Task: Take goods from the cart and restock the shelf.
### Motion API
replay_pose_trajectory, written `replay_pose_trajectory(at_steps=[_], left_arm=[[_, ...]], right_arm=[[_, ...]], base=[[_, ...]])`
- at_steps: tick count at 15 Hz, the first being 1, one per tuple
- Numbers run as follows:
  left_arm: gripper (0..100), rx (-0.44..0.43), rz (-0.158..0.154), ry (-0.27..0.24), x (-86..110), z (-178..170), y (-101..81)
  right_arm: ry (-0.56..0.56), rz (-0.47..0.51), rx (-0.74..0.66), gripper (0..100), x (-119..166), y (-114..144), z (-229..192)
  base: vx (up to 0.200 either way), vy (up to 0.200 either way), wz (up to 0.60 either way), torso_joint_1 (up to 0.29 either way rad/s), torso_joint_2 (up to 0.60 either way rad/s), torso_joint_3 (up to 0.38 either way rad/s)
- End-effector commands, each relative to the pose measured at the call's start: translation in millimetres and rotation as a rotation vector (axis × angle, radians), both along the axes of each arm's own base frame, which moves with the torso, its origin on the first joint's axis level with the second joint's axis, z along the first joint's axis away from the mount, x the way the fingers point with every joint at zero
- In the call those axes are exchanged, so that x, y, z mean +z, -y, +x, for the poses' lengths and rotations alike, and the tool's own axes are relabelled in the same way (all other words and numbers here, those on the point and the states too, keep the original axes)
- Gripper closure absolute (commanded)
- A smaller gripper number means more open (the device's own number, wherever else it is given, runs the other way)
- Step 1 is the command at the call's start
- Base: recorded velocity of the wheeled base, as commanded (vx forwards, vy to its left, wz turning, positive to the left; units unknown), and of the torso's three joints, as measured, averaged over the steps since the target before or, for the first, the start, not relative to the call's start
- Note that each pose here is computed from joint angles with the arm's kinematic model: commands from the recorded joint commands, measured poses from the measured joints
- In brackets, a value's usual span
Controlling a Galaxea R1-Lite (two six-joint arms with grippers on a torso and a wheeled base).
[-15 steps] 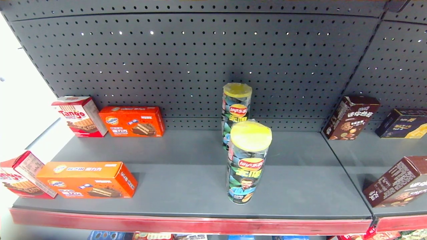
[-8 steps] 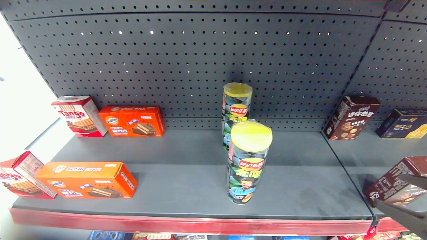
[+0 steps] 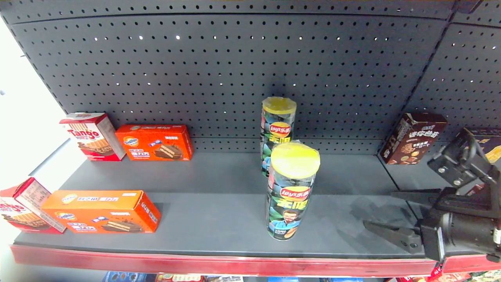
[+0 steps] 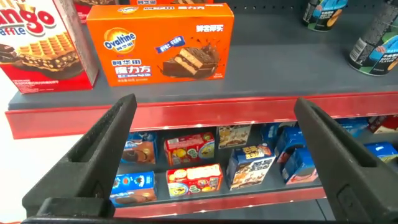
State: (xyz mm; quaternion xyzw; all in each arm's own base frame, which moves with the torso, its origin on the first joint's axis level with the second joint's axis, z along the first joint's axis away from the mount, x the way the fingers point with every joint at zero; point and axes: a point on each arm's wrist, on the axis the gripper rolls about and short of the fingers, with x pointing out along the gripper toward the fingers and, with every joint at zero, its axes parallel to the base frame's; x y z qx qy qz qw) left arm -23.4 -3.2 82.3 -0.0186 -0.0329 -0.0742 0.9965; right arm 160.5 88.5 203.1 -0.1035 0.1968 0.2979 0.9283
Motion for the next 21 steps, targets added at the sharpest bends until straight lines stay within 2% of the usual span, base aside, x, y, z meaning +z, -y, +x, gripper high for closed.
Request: replay_pose_trajectory(at_steps=[1,4,6,11,21], left_arm=[[0,0.0,-0.001,-0.002,0.1,0.2,0.0],[0,0.001,-0.002,-0.002,0.1,0.2,0.0],[0,0.005,-0.018,-0.004,0.1,0.2,-0.1],[0,0.005,-0.016,-0.004,0.1,0.2,-0.1],[0,0.005,-0.015,-0.004,0.1,0.2,-0.1]], right_arm=[[-0.047,-0.029,0.037,0,-5.6,-22.2,25.6],[-0.062,-0.041,0.074,0,-8.0,-39.6,36.4],[-0.065,-0.046,0.078,0,-8.1,-46.8,44.3],[-0.06,-0.042,0.081,0,-5.4,-59.0,62.3],[-0.07,-0.052,0.122,0,-9.3,-77.6,69.5]], base=[[0.0,0.0,0.0,0.0,0.0,0.0],[0.0,0.0,0.0,0.0,0.0,0.0],[0.0,0.0,0.0,0.0,0.0,0.0],[0.0,0.0,0.0,0.0,0.0,0.0],[0.0,0.0,0.0,0.0,0.0,0.0]])
